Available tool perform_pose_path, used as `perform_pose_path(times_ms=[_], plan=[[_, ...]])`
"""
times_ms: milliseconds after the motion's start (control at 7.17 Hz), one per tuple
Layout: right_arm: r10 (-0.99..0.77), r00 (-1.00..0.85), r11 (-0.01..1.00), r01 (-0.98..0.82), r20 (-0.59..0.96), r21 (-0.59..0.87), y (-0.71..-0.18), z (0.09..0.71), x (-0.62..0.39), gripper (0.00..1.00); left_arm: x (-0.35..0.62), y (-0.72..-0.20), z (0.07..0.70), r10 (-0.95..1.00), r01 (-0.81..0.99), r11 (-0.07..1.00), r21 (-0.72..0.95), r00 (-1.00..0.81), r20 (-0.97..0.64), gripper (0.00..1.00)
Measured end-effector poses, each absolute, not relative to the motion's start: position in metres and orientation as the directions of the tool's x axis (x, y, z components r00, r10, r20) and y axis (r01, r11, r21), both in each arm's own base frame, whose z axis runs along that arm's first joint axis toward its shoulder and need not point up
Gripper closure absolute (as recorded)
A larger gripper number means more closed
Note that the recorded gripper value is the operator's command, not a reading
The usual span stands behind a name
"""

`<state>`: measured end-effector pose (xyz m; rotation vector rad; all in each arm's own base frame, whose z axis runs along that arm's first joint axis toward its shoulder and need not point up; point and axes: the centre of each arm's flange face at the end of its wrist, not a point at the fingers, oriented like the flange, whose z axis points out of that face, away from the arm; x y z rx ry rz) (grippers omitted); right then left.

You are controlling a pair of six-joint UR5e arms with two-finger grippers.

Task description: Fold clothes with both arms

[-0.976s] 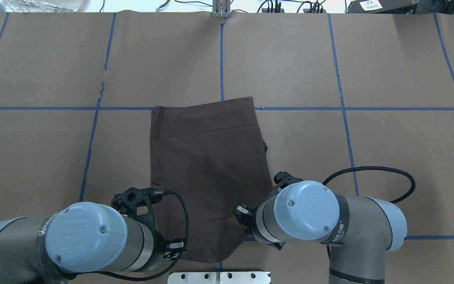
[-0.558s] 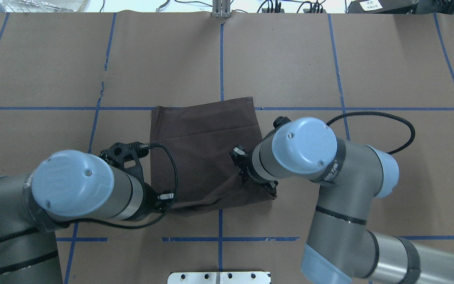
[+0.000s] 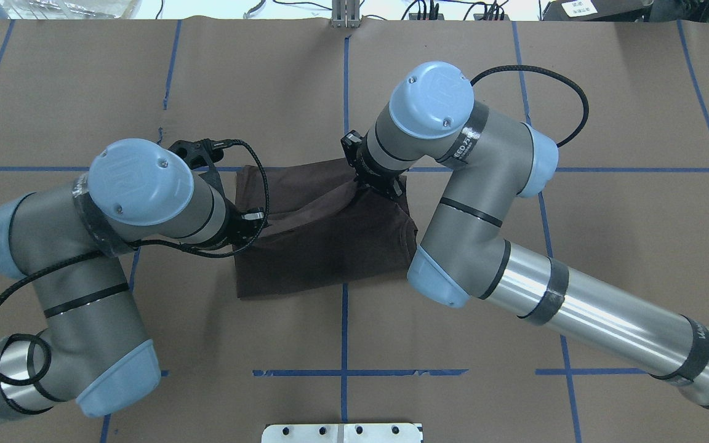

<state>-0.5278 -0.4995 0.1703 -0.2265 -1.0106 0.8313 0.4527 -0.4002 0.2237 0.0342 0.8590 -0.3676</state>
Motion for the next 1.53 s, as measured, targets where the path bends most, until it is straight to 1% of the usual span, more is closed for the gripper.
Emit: perform_pose_path(times_ms=[279, 418, 558, 837, 976, 1255, 1394, 1534], plan=[[0.715, 0.272, 0.672, -0.521, 0.644, -0.527, -0.519, 0.169, -0.545, 1.0, 0.455, -0.429, 0.239, -0.321, 0.364, 0.924, -0.115, 0.579, -0.749, 1.0], [0.72, 0.273, 0.666, -0.53, 0.638, -0.525, -0.529, 0.169, -0.551, 0.39, 0.451, -0.451, 0.242, -0.336, 0.393, 0.913, -0.113, 0.563, -0.755, 0.01], [0.725, 0.263, 0.657, -0.544, 0.637, -0.522, -0.549, 0.172, -0.557, 0.0, 0.454, -0.489, 0.25, -0.356, 0.431, 0.896, -0.108, 0.551, -0.755, 0.0], [0.734, 0.257, 0.633, -0.596, 0.629, -0.495, -0.599, 0.192, -0.566, 0.0, 0.458, -0.578, 0.296, -0.358, 0.478, 0.877, -0.058, 0.566, -0.743, 0.0], [0.726, 0.27, 0.635, -0.616, 0.633, -0.466, -0.621, 0.202, -0.562, 0.0, 0.442, -0.611, 0.317, -0.345, 0.491, 0.871, -0.022, 0.58, -0.738, 0.0], [0.693, 0.31, 0.664, -0.626, 0.651, -0.409, -0.659, 0.216, -0.531, 0.0, 0.409, -0.642, 0.333, -0.316, 0.493, 0.87, 0.032, 0.605, -0.731, 0.0], [0.657, 0.35, 0.705, -0.598, 0.667, -0.38, -0.682, 0.225, -0.497, 0.0, 0.392, -0.651, 0.336, -0.286, 0.481, 0.874, 0.068, 0.623, -0.728, 0.0], [0.611, 0.399, 0.755, -0.555, 0.684, -0.35, -0.708, 0.249, -0.438, 0.0, 0.363, -0.656, 0.345, -0.237, 0.447, 0.888, 0.108, 0.646, -0.725, 0.0]])
